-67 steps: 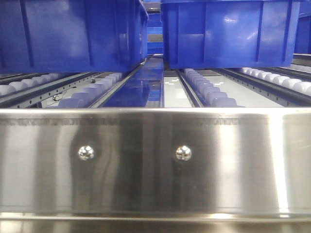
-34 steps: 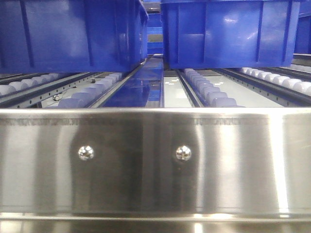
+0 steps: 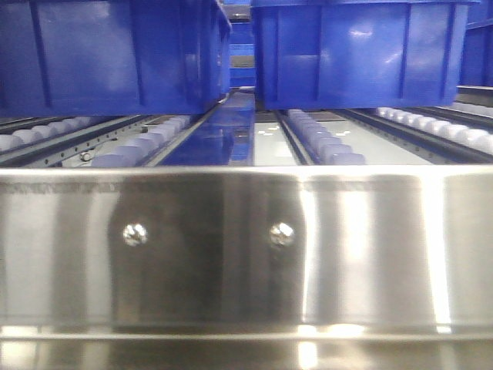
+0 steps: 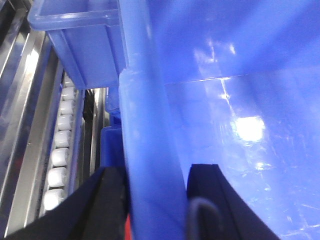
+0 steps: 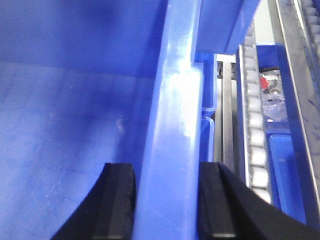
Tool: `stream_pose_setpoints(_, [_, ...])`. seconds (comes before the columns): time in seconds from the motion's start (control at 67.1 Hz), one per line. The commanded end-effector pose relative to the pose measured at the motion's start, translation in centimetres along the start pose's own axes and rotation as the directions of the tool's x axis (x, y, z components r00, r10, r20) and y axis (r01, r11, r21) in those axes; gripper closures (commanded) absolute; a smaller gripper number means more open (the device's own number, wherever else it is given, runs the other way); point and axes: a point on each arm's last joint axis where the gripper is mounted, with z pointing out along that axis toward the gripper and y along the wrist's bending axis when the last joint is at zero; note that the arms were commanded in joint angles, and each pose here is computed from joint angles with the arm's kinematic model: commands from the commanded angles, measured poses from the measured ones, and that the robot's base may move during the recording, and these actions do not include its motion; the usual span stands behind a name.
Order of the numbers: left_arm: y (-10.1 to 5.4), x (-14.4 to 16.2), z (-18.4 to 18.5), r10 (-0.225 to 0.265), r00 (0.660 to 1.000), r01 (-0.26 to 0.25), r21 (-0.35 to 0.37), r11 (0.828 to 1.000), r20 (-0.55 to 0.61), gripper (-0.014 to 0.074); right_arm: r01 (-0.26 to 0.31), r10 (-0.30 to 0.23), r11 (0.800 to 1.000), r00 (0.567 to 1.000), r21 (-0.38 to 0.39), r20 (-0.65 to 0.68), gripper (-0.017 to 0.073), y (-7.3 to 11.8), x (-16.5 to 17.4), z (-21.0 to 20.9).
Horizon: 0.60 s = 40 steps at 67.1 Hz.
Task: Move blue bin to conveyor side
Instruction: 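Lift the blue bin and pull it off the roller shelf, then drive the base to the conveyor while holding the bin with both grippers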
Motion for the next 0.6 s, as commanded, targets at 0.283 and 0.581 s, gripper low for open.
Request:
stream_pose_setpoints(0.283, [-0.39, -0.97, -1.27, -0.001, 0.992, -0.006, 0.057, 0.998, 0.126, 0.0611, 0.019, -0.017, 1.0, 0.991, -0.018, 0.132, 0.0636, 0.14, -0.95, -1.21])
stream_pose_setpoints(0.581, [-0.39, -0.97, -1.27, -0.001, 0.992, -0.006, 0.057, 0.998, 0.126, 0.0611, 0.019, -0.017, 1.0, 0.991, -0.019, 0.133, 0.0636, 0.14, -0.97, -1.21])
